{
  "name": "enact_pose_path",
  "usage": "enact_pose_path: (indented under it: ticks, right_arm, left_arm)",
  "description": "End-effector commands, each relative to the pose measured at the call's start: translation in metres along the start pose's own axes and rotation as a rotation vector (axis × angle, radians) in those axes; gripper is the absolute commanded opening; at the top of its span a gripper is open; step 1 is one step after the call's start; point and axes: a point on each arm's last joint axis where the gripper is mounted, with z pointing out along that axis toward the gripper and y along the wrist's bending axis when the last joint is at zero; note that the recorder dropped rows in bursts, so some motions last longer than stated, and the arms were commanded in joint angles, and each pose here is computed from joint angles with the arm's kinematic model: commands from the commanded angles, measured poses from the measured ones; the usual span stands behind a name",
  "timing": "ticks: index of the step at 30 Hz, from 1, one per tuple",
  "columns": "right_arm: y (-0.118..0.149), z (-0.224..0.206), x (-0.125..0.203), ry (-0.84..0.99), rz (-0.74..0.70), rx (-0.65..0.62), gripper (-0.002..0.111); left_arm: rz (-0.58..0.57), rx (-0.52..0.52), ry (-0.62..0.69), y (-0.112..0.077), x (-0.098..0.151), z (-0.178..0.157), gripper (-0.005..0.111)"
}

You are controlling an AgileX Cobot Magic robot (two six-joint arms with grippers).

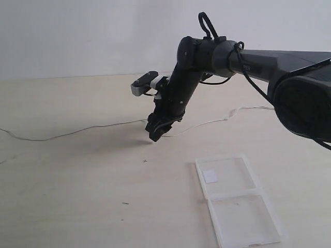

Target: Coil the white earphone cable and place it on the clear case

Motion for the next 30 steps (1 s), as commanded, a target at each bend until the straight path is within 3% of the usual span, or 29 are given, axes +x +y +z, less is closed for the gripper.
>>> enact_pose_path:
  ticks: [1,11,16,22,30]
  right_arm:
    - [-0.002,-0.001,-0.004,-0.033,0.006,0.032,0.052]
    - [-0.005,0.003,-0.001,-0.011,0.032,0.055,0.042]
    - [-0.005,0.009,0.002,0.01,0.035,0.042,0.018]
    - [-0.006,0.011,0.005,0.029,0.025,0.049,0.0]
    - [-0.003,-0.023,-0.008,-0.039,-0.013,0.084,0.0]
  left_arm:
    - [0.003,0.006,-0.014,0.0,-0.001,0.0,0.0]
    - [0.003,0.006,-0.014,0.0,-0.001,0.0,0.0]
    - [0.003,0.006,-0.014,0.0,-0.001,0.0,0.0]
    - [0.003,0.006,-0.014,0.0,-0.001,0.0,0.0]
    - [0.003,0.006,-0.014,0.0,-0.001,0.0,0.0]
